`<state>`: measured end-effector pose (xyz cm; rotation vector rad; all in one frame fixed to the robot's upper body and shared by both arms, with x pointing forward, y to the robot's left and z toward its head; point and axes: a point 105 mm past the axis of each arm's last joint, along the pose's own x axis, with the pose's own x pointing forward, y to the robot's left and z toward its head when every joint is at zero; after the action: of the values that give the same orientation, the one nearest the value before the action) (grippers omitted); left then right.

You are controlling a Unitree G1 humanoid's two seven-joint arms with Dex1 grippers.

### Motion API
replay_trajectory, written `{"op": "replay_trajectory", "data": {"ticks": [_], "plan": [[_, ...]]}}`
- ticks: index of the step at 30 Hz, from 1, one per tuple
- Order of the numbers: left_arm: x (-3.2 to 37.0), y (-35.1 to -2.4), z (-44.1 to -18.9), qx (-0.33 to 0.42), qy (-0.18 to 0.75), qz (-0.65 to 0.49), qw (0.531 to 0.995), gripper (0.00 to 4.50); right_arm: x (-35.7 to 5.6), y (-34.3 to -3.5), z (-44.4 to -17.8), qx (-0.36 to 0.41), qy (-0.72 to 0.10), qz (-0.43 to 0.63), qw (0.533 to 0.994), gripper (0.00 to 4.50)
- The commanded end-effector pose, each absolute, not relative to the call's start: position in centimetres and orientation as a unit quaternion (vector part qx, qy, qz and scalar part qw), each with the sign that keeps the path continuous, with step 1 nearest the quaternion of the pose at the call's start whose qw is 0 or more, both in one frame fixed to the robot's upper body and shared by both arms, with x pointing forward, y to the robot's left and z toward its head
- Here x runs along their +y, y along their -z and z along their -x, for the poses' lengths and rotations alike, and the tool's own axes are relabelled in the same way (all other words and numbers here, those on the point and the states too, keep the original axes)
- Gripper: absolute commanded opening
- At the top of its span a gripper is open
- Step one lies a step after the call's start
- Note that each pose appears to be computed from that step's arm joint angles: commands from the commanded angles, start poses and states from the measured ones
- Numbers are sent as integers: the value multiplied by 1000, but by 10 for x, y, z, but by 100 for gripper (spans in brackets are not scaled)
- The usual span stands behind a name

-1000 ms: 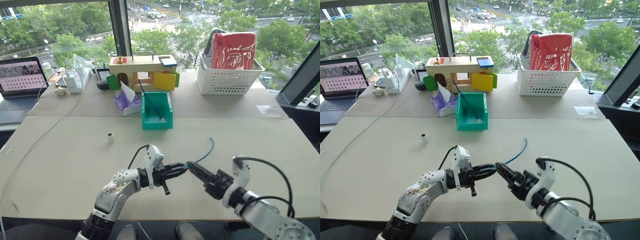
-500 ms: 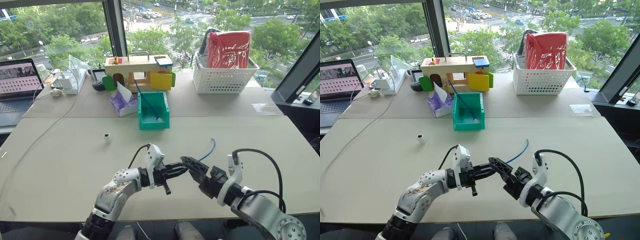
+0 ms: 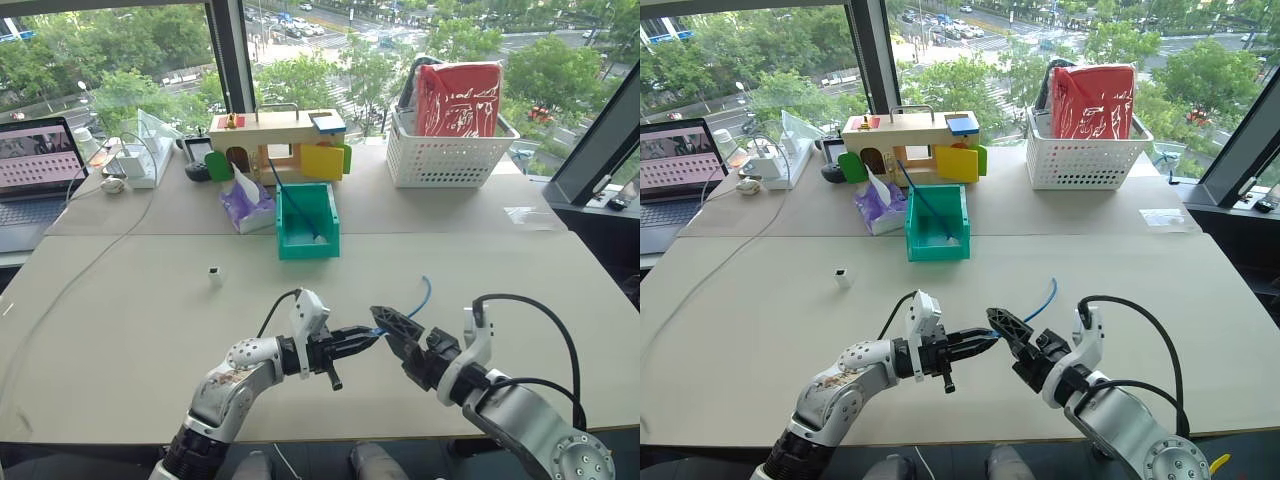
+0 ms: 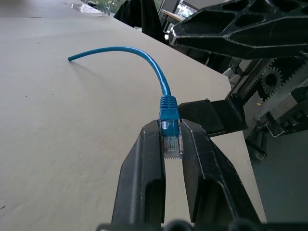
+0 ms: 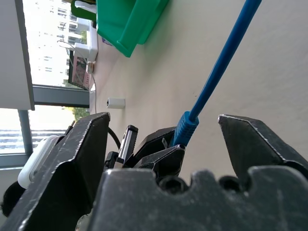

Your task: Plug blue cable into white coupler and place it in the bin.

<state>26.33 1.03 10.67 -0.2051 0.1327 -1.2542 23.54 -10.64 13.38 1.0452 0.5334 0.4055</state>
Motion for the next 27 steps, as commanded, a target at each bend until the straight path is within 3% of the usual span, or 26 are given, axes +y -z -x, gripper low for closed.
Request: {"op": "replay_trajectory", "data": {"ticks": [1, 9, 15, 16, 22, 25, 26, 27], "plan": [[6, -116, -259, 42, 599, 96, 794, 8, -103, -146, -233, 229, -212, -494, 812, 277], [5, -116, -259, 43, 599, 100, 793, 8, -103, -148, -235, 221, -213, -497, 812, 7], [8, -117, -260, 38, 601, 102, 792, 8, -103, -148, -236, 217, -215, -494, 814, 7], [8, -117, -259, 39, 604, 103, 790, 109, -104, -148, -236, 217, -215, -493, 815, 0], [40, -104, -253, 51, 630, 53, 773, 308, -114, -155, -245, 181, -203, -478, 836, 0], [76, -94, -256, 74, 616, 30, 784, 412, -122, -160, -254, 151, -192, -465, 851, 0], [93, -92, -260, 80, 602, 18, 794, 441, -126, -163, -258, 138, -187, -459, 857, 0], [111, -91, -265, 85, 587, 6, 805, 441, -130, -167, -262, 126, -184, -449, 865, 0]]}}
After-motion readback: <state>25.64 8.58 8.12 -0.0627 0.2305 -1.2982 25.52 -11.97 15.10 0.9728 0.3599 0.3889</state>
